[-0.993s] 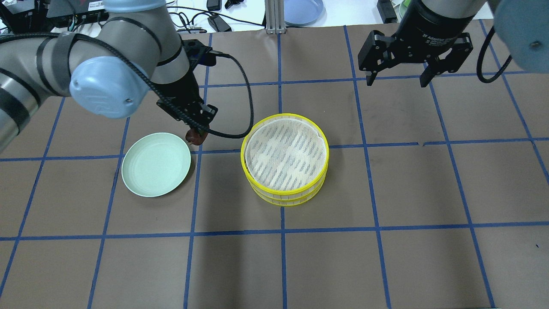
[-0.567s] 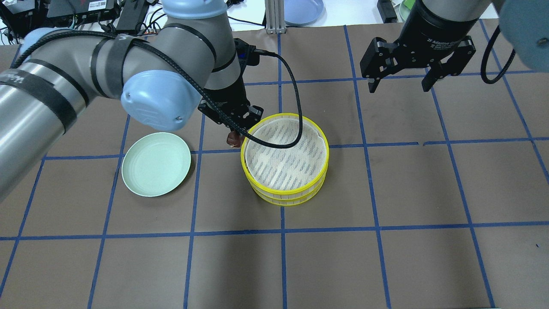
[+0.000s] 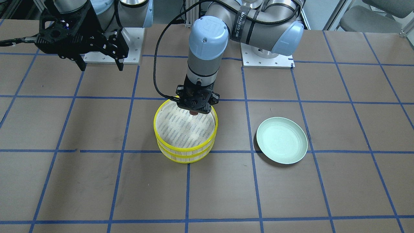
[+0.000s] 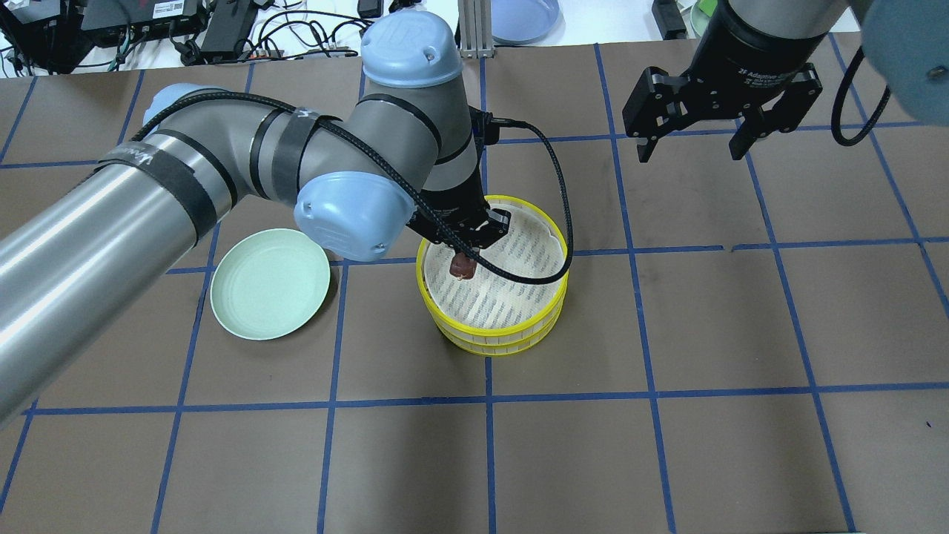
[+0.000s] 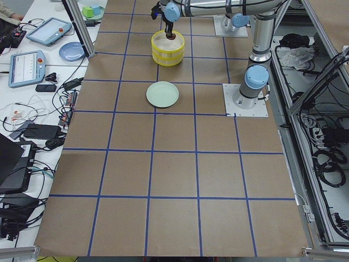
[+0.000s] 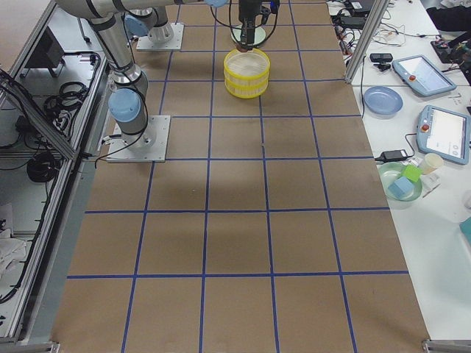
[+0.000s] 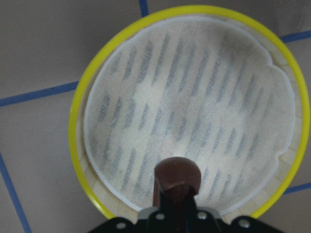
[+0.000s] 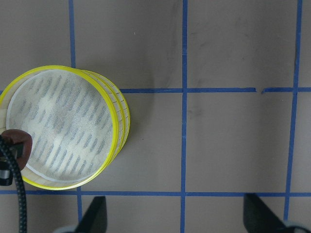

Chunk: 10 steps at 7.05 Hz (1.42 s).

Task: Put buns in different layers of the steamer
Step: 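Lower the brown bun onto the top tier and open the left gripper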

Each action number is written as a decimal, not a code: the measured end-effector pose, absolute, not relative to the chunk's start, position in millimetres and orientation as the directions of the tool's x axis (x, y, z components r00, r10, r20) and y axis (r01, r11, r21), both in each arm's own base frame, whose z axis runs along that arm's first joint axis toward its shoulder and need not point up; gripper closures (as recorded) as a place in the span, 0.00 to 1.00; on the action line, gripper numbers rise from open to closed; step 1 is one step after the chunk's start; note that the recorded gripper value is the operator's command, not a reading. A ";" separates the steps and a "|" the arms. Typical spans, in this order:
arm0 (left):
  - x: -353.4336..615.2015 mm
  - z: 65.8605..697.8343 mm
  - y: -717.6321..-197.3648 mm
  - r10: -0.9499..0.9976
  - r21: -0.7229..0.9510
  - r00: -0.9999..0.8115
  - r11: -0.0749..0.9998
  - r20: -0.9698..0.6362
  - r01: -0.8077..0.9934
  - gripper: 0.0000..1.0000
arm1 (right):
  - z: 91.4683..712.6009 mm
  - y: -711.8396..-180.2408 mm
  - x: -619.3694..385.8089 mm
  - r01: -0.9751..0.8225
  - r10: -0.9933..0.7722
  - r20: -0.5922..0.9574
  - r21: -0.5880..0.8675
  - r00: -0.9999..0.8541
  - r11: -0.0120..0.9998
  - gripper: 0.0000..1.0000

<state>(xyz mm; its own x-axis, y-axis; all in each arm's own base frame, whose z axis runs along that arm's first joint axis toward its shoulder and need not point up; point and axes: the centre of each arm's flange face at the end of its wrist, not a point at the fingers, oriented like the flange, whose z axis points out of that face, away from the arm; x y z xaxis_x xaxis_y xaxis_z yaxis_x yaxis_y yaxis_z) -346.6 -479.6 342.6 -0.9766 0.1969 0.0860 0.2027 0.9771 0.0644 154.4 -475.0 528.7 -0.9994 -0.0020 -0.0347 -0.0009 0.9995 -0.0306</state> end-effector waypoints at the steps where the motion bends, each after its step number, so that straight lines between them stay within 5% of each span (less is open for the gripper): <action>1: -350.0 336.2 -477.4 0.199 0.056 -0.976 0.977 0.090 0.204 0.19 | 528.7 -475.0 154.4 -0.001 -0.002 -0.034 -0.030 -0.999 1.000 0.00; 3: -351.7 331.2 -477.2 0.181 0.026 -0.979 0.983 0.097 0.184 0.01 | 528.6 -474.7 154.8 -0.001 -0.002 -0.034 -0.030 -0.999 1.000 0.00; 7: -343.3 337.6 -481.8 0.182 0.002 -0.979 0.983 0.094 0.183 0.00 | 528.6 -474.5 153.7 -0.003 -0.004 -0.026 -0.029 -1.000 1.000 0.00; 10: -252.2 357.5 -524.7 0.192 -0.029 -0.979 0.981 0.071 0.190 0.00 | 528.7 -473.9 154.3 -0.004 -0.005 -0.027 -0.028 -1.000 1.000 0.00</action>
<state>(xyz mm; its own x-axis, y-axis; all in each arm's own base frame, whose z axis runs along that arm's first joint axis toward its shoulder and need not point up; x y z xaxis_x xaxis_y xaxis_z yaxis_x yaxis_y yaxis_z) -252.2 -524.7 357.5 -0.9789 0.1915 0.0710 0.1899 0.9814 -0.0286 154.3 -473.9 528.7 -0.9996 -0.0048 -0.0266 -0.0040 0.9996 -0.0281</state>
